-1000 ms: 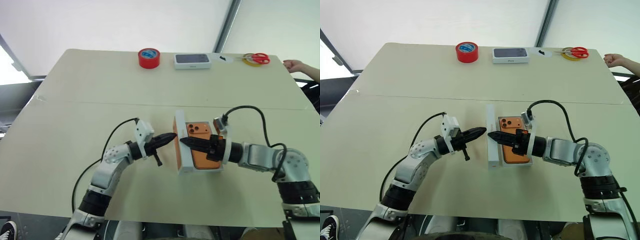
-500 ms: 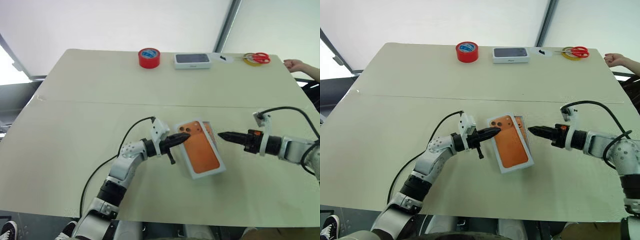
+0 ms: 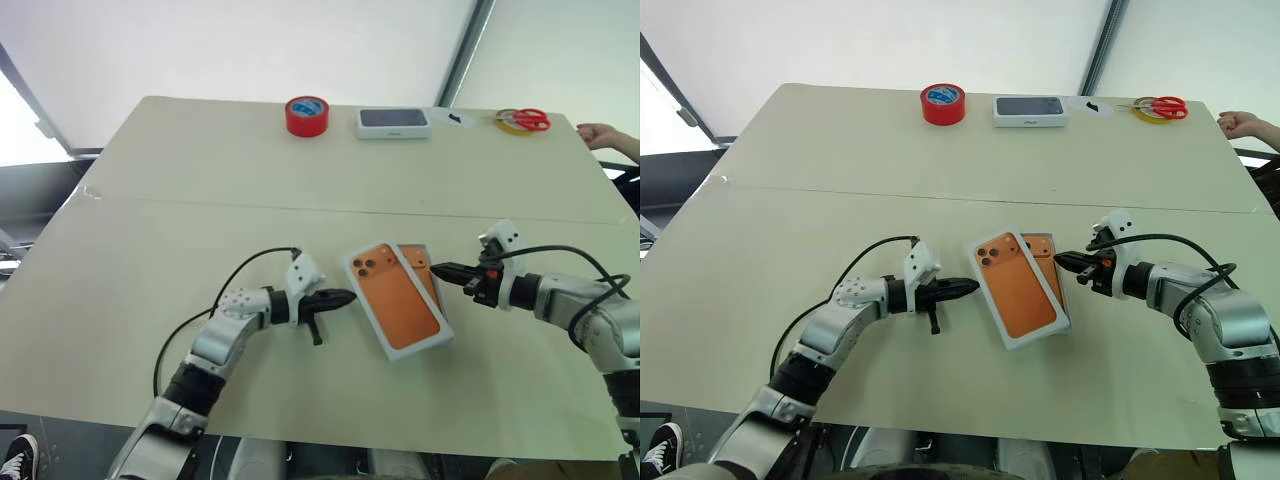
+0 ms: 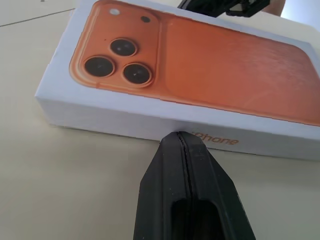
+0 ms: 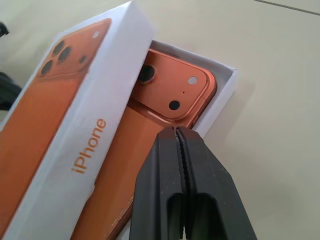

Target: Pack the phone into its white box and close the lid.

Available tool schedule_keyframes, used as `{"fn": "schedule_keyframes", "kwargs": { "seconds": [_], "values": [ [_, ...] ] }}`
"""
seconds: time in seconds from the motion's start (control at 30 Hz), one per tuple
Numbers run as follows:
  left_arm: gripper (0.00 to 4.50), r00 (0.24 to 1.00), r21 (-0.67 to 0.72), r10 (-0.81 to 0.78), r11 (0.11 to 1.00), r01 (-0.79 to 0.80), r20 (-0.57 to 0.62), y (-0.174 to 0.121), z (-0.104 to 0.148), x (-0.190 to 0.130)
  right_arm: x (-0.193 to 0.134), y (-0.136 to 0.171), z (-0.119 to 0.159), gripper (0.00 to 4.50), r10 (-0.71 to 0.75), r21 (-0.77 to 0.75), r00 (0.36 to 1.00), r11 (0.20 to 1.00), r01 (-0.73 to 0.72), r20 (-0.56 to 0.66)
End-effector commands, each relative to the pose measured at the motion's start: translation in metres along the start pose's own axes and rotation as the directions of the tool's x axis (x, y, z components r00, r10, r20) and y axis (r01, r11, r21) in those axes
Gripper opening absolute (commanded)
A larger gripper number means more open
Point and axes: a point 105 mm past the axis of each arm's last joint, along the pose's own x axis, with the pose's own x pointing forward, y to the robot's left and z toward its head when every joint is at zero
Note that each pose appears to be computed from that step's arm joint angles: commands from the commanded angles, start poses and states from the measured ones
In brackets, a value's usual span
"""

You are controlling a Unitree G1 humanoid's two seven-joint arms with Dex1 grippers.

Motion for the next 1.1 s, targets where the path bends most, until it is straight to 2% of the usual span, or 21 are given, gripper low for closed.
{"fn": "schedule_keyframes", "kwargs": {
  "seconds": [0.03,0.33,0.6,0.87,1.1],
  "values": [
    [0.00,1.000,0.001,0.013,1.000,-0.013,0.021,0.001,0.001,0.011,-0.003,0.011,0.008,0.05,0.044,-0.047,0.999,0.998,-0.043,0.028],
    [0.00,0.993,0.009,0.038,0.999,-0.039,0.110,0.008,0.023,0.030,-0.002,-0.002,0.008,0.05,-0.042,-0.141,0.999,0.989,0.040,-0.010],
    [0.00,0.994,0.028,0.017,0.999,-0.020,0.109,0.005,0.027,0.040,0.006,-0.012,0.012,0.05,-0.103,-0.201,0.995,0.975,0.098,-0.016],
    [0.00,0.992,0.022,0.028,0.999,-0.031,0.126,0.007,0.030,0.040,0.019,-0.035,0.020,0.05,-0.242,-0.260,0.970,0.939,0.225,-0.035],
    [0.00,0.992,0.040,0.038,0.998,-0.044,0.123,0.009,0.032,0.044,0.027,-0.025,0.023,0.05,-0.205,-0.297,0.978,0.936,0.188,-0.027]
  ]
}}
